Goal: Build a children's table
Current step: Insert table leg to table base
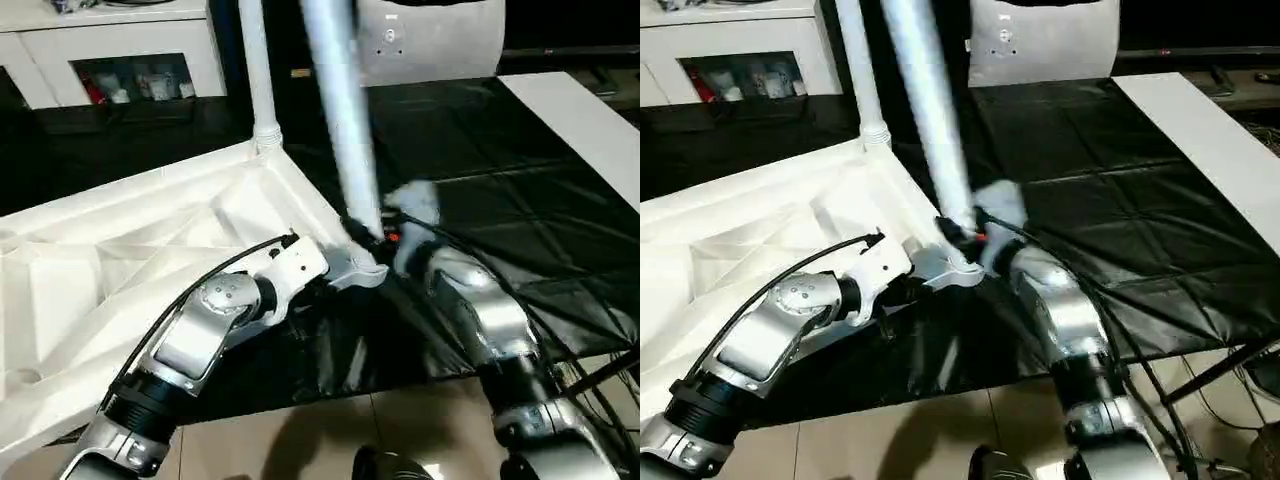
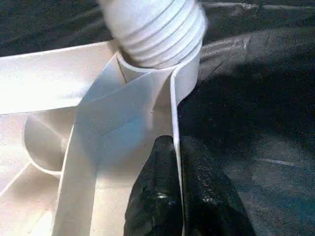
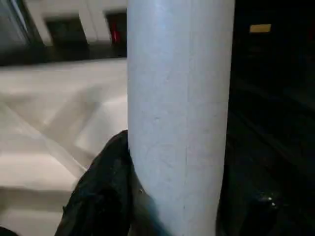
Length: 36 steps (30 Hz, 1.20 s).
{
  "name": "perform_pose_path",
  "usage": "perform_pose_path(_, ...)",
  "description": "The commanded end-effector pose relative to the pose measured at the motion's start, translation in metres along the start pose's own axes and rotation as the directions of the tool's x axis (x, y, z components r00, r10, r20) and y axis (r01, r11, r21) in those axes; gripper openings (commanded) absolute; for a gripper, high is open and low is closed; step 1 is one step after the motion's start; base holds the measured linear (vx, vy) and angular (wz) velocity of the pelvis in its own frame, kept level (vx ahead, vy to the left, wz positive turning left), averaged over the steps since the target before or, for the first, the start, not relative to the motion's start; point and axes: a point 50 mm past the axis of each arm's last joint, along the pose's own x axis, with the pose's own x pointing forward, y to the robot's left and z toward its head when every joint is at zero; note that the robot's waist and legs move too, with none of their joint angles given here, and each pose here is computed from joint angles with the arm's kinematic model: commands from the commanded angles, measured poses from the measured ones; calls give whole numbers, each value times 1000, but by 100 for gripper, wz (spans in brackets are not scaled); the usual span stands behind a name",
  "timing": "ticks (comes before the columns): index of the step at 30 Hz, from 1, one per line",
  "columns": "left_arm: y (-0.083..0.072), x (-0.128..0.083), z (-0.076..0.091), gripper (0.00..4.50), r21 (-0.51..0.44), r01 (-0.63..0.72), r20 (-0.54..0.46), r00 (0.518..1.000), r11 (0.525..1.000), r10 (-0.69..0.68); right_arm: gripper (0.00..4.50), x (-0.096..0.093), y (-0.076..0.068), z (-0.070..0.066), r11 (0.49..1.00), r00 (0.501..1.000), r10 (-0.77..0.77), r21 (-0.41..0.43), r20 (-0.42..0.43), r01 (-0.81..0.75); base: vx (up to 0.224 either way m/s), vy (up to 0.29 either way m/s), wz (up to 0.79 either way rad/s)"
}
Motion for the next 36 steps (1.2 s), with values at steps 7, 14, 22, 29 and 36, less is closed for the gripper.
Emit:
perform_pose_path(7,14,-10,-10,0,92,-27,-9,1000,995,28,188,-23,-15,-12,995,999,26,95,28,-29,0,0,0)
perform_pose_path(14,21,-15,7,59,-41,-85,188,978,996,91,188,-40,-21,5,996,995,13,87,103,-22,0,0,0)
perform_pose_path(22,21,-39,19,101,-277,-242,452,822,930,348,188,-58,-13,11,997,992,-71,38,106,67,0,0,0)
perform_pose_path(29,21,-77,1,101,-468,-567,360,578,678,732,188,-54,9,7,993,992,-113,-32,56,115,0,0,0)
perform_pose_path(36,0,-88,-25,101,-488,-679,221,512,549,830,188,-44,25,3,996,997,-74,-50,38,76,0,0,0)
